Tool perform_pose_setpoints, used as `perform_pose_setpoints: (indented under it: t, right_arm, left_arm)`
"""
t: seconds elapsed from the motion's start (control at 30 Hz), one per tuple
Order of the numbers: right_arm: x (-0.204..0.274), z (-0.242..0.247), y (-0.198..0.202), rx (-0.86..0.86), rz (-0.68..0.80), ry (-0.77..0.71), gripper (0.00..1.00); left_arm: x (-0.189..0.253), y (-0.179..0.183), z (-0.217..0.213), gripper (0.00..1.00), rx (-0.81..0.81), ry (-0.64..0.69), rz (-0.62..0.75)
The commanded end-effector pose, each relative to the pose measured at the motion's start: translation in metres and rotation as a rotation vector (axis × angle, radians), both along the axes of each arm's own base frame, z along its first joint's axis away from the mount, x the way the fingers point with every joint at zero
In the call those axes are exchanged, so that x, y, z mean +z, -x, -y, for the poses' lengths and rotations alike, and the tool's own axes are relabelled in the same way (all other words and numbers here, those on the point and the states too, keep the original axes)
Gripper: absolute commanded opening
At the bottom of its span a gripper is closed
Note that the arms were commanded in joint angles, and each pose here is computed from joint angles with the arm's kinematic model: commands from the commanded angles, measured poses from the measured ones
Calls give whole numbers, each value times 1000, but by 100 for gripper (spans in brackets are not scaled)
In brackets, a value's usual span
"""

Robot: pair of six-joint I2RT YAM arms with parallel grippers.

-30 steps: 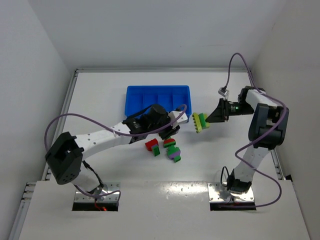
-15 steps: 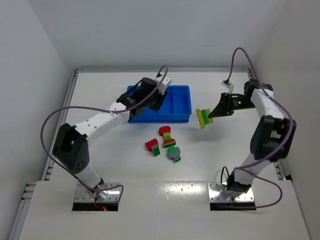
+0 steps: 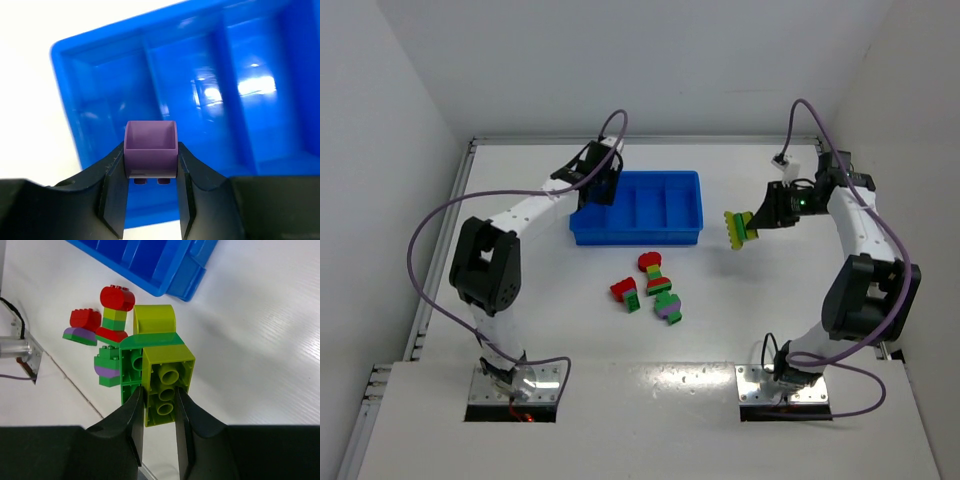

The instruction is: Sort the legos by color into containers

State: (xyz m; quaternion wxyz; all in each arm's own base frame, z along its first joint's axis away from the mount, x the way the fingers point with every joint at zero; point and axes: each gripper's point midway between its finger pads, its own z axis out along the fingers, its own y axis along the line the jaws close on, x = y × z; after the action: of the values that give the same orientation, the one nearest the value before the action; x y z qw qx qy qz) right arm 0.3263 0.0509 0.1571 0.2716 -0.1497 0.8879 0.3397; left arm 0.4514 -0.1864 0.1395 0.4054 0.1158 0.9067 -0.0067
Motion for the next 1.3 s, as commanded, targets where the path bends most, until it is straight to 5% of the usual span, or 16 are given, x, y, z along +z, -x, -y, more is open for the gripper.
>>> perform_pose_setpoints:
  t: [0.0,0.17,0.3,0.33,0.5,0.73,1.0,1.27]
  right_arm:
    - [12,3,-5,-28,45,12,0]
    - [11,3,-10,-30,42,1,0]
    - [21,-3,-16,-3,71,9,0]
    - [19,-6,-20,17,69,-1,0]
    - [37,-20,-32,77,104,-32,0]
    - [47,-56,-23,177,93,-136,0]
    - [75,-97,-10,315,105,-328,0]
    - [88,-115,1,394,106,-456,0]
  left_arm:
    - [21,-18,-13,0,87,16,51]
    - [11,-31,-16,5,99,17,36]
    - [-11,-33,-25,29,117,-9,-15]
    - [-11,-33,-25,44,117,-10,-16]
    - [-17,-36,-34,61,132,-8,-28]
    - [11,-25,-17,62,28,101,-18]
    - [79,74,103,61,-676,652,-171]
    - [108,133,142,62,-957,836,-240]
